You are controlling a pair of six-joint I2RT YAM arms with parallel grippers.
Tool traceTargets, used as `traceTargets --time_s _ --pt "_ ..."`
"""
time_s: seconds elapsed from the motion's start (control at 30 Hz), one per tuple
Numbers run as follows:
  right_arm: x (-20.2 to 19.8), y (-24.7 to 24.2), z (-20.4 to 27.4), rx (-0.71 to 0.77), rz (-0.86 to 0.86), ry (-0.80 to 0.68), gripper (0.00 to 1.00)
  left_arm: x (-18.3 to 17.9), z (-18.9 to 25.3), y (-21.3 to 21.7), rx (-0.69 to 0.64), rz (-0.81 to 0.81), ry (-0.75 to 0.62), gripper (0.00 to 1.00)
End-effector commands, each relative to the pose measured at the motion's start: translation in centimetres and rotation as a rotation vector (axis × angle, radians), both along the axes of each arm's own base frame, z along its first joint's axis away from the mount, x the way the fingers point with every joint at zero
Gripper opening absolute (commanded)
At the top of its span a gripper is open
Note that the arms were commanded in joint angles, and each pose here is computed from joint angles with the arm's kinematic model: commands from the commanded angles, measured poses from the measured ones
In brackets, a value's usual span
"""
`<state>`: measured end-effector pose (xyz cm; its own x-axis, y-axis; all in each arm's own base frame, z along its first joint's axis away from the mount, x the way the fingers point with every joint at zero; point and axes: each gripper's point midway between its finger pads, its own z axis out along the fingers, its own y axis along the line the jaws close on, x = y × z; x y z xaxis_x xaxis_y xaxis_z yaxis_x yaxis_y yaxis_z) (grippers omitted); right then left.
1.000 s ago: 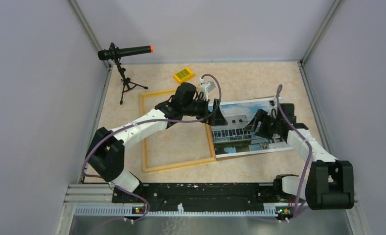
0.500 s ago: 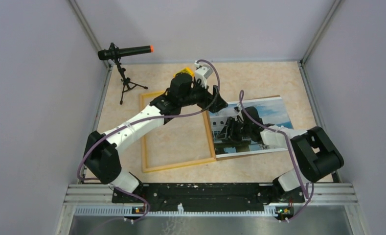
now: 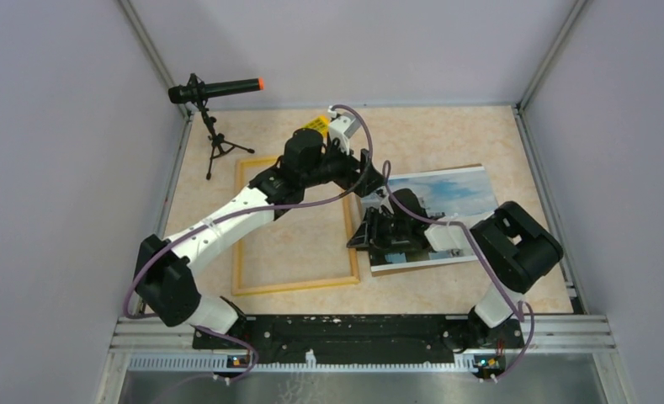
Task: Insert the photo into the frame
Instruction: Move the photo frame to the center of the board.
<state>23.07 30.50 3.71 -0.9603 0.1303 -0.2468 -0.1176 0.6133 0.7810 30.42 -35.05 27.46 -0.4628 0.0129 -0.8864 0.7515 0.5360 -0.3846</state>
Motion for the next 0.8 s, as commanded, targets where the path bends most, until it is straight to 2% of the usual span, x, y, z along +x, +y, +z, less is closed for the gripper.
traceTargets --time_s 0.0,0.13,0.27,0.33,0.4,0.5,0.63,0.77 --pt "1.3 2.0 4.3 0.091 0.035 -0.082 0.45 -0.2 4.0 0.7 -0.066 0.013 -0.114 0.99" --pt "3.8 -3.9 5.3 -0.058 -0.085 -0.152 0.55 -0.2 4.6 0.9 -0.071 0.020 -0.130 0.99" --pt "6.0 -12.8 6.1 -0.134 -0.292 -0.139 0.60 -0.7 4.7 0.6 -0.089 -0.002 -0.101 0.98" --pt "6.6 -18.5 5.9 -0.229 -0.440 -0.127 0.66 -1.0 3.9 0.0 -0.105 -0.029 -0.059 0.99" --pt "7.0 -24.6 6.1 -0.290 -0.614 -0.120 0.69 -1.4 2.5 -0.8 -0.118 -0.061 0.012 0.99" --pt "6.3 -30.4 6.6 -0.322 -0.803 -0.127 0.69 -2.0 -0.5 -2.5 -0.131 -0.127 0.158 0.98" --pt "5.3 -35.0 6.4 -0.408 -0.963 -0.120 0.71 -3.0 -5.5 -4.7 -0.127 -0.226 0.396 0.99" --pt "3.7 -38.5 5.0 -0.544 -1.077 -0.073 0.73 -4.1 -9.3 -6.7 -0.080 -0.274 0.506 0.98"
